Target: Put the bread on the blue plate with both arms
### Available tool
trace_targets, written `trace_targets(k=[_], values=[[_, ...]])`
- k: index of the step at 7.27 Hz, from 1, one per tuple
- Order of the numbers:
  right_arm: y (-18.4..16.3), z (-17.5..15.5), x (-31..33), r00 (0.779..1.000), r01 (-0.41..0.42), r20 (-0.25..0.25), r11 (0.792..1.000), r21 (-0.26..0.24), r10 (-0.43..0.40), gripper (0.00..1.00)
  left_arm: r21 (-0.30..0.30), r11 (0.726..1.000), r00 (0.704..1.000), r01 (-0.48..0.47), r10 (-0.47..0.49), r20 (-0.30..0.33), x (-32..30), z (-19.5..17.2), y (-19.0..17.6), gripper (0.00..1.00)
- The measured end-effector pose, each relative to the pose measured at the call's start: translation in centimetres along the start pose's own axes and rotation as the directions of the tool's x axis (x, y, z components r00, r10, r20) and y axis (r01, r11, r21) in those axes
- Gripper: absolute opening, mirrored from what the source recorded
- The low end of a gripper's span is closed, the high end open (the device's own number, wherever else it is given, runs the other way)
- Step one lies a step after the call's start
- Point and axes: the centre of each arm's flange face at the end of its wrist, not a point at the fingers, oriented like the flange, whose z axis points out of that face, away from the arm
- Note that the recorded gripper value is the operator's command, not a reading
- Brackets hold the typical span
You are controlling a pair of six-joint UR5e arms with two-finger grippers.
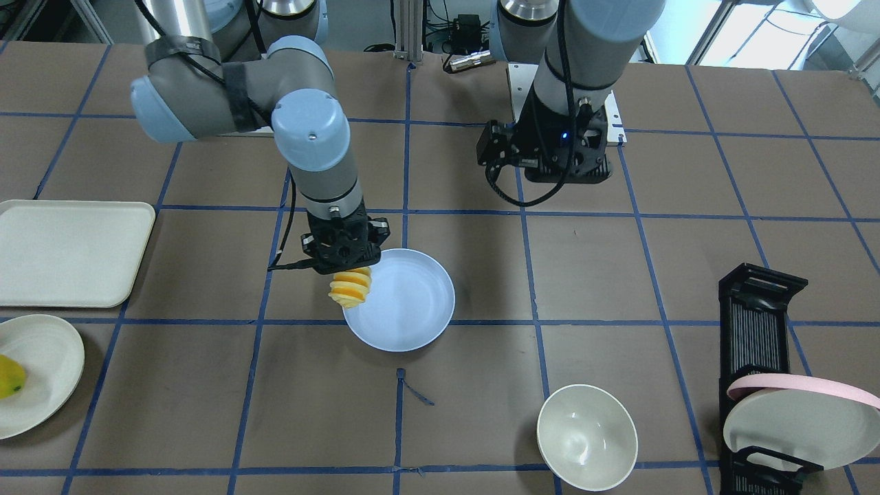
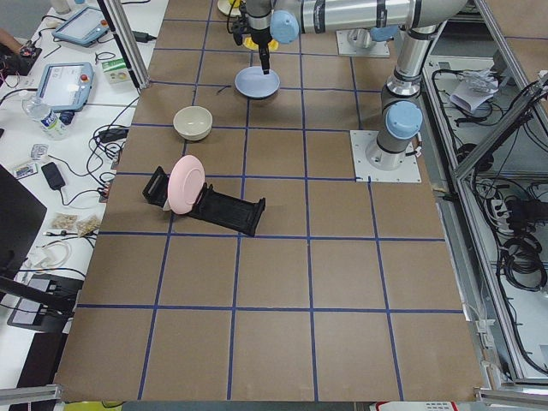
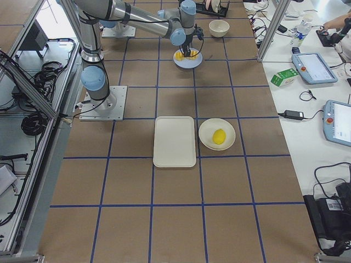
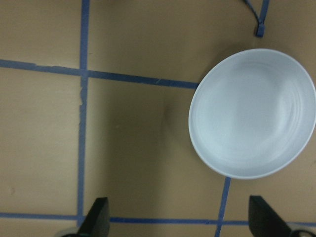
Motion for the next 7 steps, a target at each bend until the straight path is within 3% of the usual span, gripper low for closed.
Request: trace_targets(k=[2, 3, 4, 5, 7], values=[[-1.1, 2.8, -5.1, 1.0, -0.002, 0.008, 1.0, 0.005, 0.002, 0.0, 0.0, 0.999, 0.999, -0.033, 0.033, 0.016, -0.9, -2.7, 1.0, 1.0], [-1.6, 3.8, -6.0, 1.0, 0.008, 0.009, 1.0, 0.022, -0.008, 0.18, 0.026, 0.999, 0.999, -0.031, 0.031, 0.012, -1.3, -3.3, 0.6, 1.0], [-2.0, 4.6, -6.2, 1.0, 0.014, 0.01, 0.999, 0.042, -0.014, 0.67, 0.054, 0.998, 1.0, -0.027, 0.026, 0.009, -1.6, -3.7, 0.3, 1.0], [-2.3, 5.1, -6.2, 1.0, 0.018, 0.008, 0.999, 0.051, -0.018, 1.0, 0.067, 0.997, 1.0, -0.024, 0.023, 0.008, -1.8, -3.8, 0.1, 1.0], [-2.4, 5.7, -6.1, 1.0, 0.021, 0.003, 0.998, 0.051, -0.021, 1.0, 0.073, 0.997, 1.0, -0.022, 0.021, 0.011, -1.9, -3.9, 0.0, 1.0]])
